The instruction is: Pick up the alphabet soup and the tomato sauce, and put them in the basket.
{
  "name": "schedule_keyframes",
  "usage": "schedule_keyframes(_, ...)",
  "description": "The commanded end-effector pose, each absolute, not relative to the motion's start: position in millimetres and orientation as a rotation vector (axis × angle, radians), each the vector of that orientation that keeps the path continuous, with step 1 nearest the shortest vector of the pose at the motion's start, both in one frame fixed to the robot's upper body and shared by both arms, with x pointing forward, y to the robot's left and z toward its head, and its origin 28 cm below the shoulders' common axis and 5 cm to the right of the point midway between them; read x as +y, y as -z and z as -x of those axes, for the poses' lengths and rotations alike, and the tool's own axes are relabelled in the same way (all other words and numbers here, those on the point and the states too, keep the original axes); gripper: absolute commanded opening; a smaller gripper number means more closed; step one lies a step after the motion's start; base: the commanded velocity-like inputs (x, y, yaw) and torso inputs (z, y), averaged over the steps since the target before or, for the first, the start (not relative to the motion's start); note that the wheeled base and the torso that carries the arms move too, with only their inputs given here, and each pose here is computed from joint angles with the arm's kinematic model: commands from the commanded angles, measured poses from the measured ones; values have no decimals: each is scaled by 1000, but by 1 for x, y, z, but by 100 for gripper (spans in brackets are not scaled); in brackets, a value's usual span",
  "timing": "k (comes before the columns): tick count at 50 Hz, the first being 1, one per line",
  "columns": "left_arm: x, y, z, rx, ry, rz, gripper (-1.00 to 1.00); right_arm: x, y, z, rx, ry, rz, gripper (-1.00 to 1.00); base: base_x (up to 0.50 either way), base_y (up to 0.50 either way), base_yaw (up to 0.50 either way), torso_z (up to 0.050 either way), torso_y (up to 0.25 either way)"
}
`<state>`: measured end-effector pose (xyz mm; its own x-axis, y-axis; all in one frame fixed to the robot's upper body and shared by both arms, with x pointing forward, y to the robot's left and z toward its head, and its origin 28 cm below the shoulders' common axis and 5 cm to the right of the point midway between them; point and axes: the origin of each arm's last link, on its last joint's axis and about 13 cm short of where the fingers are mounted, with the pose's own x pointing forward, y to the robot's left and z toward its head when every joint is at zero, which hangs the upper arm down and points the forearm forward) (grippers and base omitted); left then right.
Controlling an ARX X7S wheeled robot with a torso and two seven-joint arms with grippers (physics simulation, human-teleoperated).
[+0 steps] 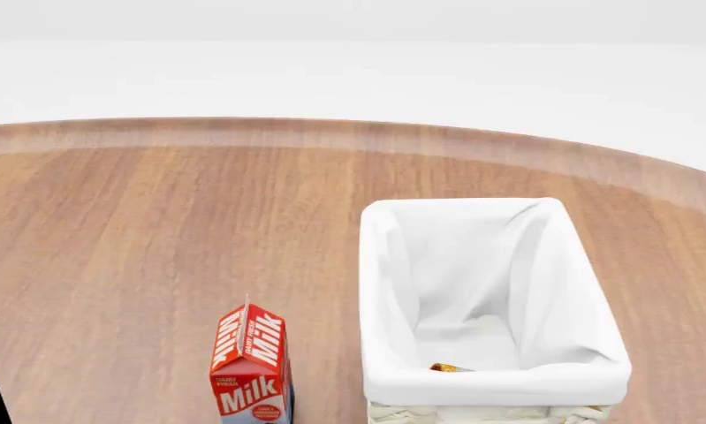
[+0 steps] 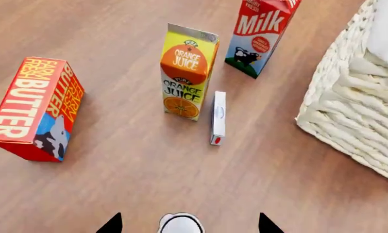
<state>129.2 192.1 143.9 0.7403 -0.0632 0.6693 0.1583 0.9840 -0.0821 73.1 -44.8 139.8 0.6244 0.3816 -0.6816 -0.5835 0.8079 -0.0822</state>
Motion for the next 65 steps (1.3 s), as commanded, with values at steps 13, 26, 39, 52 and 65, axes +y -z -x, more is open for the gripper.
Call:
schedule_keyframes(13, 192, -143, -129, -728, 122, 139, 100, -31, -93, -6, 921, -634, 206, 100, 0, 0, 0, 0, 0)
schedule_keyframes(26, 191, -141, -129, -723, 123, 141, 100, -40, -79, -21, 930, -577, 162, 100, 0, 0, 0, 0, 0)
schedule_keyframes(39, 191, -139, -129, -722, 125, 139, 100, -48, -66, -30, 943, -514, 99, 100, 0, 0, 0, 0, 0)
schedule_keyframes(52, 191, -140, -129, -726, 124, 138, 100, -58, -59, -43, 933, -440, 76, 100, 0, 0, 0, 0, 0)
schedule_keyframes(65, 192, -140, -130, -724, 124, 139, 100, -57, -50, -55, 915, -433, 87, 100, 0, 0, 0, 0, 0)
